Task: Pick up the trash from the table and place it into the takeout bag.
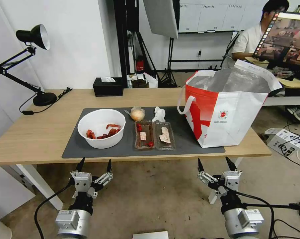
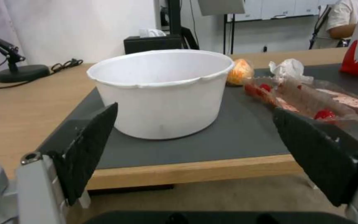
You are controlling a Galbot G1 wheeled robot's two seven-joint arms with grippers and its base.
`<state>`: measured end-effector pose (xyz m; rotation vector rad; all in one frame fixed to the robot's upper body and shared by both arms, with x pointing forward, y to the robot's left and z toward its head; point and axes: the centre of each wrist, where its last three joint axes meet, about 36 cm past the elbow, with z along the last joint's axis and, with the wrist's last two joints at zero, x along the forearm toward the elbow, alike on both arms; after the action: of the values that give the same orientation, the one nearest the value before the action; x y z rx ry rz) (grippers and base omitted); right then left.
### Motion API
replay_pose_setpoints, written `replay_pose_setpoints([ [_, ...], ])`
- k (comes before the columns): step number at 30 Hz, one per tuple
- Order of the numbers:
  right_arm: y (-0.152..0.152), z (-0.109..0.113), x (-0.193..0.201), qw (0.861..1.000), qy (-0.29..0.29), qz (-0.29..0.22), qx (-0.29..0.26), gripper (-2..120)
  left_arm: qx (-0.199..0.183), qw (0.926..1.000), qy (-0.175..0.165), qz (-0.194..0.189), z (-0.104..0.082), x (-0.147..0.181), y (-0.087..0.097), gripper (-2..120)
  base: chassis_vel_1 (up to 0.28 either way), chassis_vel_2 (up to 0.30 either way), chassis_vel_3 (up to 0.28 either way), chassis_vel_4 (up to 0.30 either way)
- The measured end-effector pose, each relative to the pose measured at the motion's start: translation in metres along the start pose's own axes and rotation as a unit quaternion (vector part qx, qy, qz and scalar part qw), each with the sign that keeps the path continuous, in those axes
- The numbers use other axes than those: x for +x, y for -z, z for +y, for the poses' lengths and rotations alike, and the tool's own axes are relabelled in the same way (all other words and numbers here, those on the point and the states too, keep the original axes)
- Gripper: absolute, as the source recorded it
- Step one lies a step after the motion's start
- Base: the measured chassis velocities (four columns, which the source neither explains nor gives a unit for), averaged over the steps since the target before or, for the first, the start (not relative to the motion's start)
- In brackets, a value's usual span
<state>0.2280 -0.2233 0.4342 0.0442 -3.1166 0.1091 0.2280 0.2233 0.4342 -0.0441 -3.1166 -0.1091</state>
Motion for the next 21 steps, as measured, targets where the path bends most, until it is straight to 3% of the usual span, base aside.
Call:
replay_pose_setpoints([
  [16, 0.000, -0.001, -0.001, 1.000, 0.001, 0.000, 0.001, 100, 0.004, 1.0000, 0.007, -0.001, 0.002, 0.000, 0.002, 100, 0.000, 0.000, 0.000, 0.000],
  [17, 0.002, -0.004, -0.002, 1.000, 0.007, 0.001, 0.001, 100, 0.021, 0.9988, 0.042, -0.012, 0.011, 0.000, 0.014, 100, 0.000, 0.000, 0.000, 0.000],
  [18, 0.002, -0.004, -0.002, 1.000, 0.007, 0.001, 0.001, 100, 0.021, 0.9988, 0.042, -0.012, 0.011, 0.000, 0.014, 100, 0.000, 0.000, 0.000, 0.000],
  [20, 0.013, -0.020, -0.010, 1.000, 0.029, 0.003, 0.006, 100, 0.051, 0.9924, 0.107, -0.033, 0.027, 0.003, 0.038, 100, 0.000, 0.000, 0.000, 0.000],
  [21, 0.013, -0.020, -0.010, 1.000, 0.029, 0.003, 0.006, 100, 0.051, 0.9924, 0.107, -0.033, 0.027, 0.003, 0.038, 100, 0.000, 0.000, 0.000, 0.000],
])
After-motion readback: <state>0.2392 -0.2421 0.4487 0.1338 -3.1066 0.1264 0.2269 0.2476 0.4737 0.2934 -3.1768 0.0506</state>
